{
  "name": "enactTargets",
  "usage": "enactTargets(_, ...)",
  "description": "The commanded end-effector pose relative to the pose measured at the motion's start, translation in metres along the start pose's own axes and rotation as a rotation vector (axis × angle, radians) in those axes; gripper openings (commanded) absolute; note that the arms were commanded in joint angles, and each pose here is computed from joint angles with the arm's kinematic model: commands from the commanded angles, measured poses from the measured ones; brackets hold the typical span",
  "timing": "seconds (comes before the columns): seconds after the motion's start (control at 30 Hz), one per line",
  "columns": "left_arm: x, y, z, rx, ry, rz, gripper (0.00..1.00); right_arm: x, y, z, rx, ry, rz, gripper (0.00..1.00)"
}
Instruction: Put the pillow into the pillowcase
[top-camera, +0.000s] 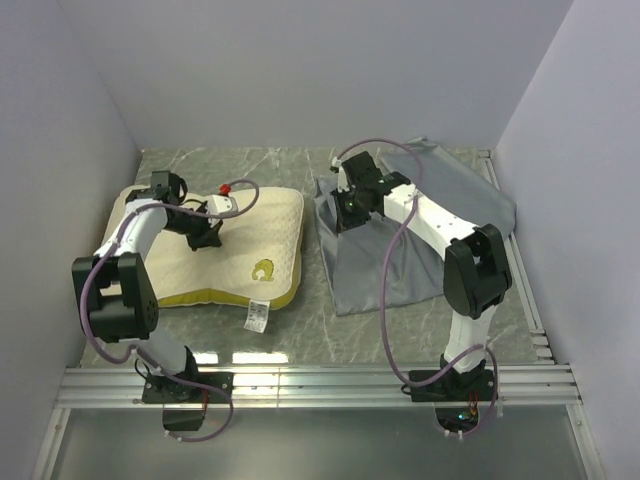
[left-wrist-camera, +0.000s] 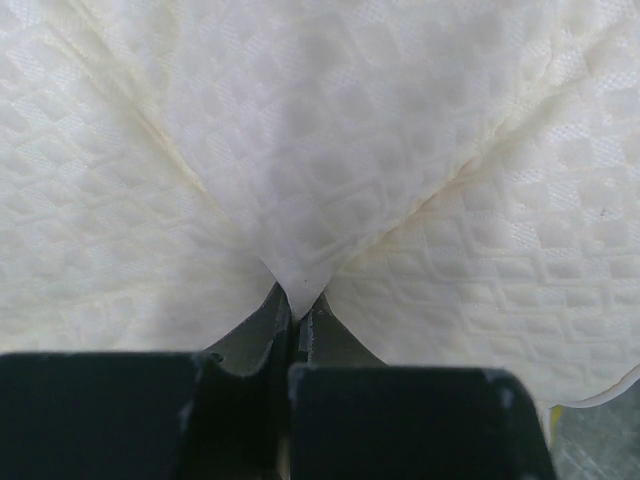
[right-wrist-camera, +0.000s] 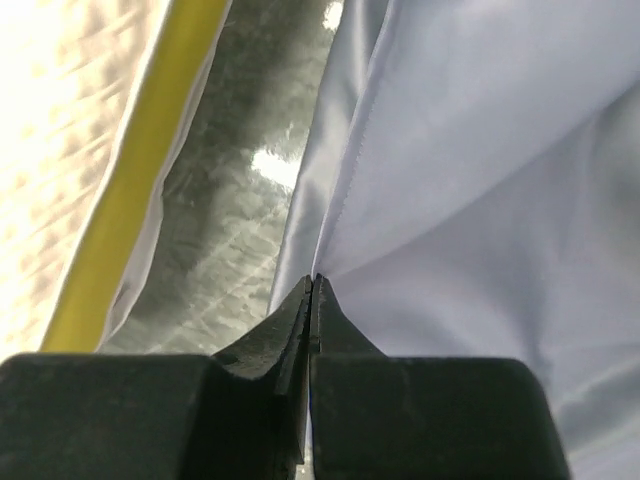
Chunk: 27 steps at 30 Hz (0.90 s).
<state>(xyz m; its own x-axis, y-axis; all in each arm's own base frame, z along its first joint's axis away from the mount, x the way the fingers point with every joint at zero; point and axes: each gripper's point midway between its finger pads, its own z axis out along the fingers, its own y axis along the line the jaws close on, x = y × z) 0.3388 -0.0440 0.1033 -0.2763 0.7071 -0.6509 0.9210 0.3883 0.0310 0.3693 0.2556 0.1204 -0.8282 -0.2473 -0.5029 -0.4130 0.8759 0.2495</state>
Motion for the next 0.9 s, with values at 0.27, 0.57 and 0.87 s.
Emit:
enactTargets(0.27,-0.067,-0.067,0.002,0.114,-0.130,0.217,0.00,-0.013,-0.013,-0.025,-0.059,-0.073,0.042,0.00)
enactTargets(0.57,-0.088,-0.089,0.034,0.195,-0.110,0.268,0.00,-0.025,0.002,-0.074,-0.193,-0.174,0.015,0.00)
enactTargets(0.87,-0.128,-0.073,0.061,0.194,-0.148,0.281,0.00,0.008,0.012,-0.076,-0.272,-0.097,-0.037,0.00)
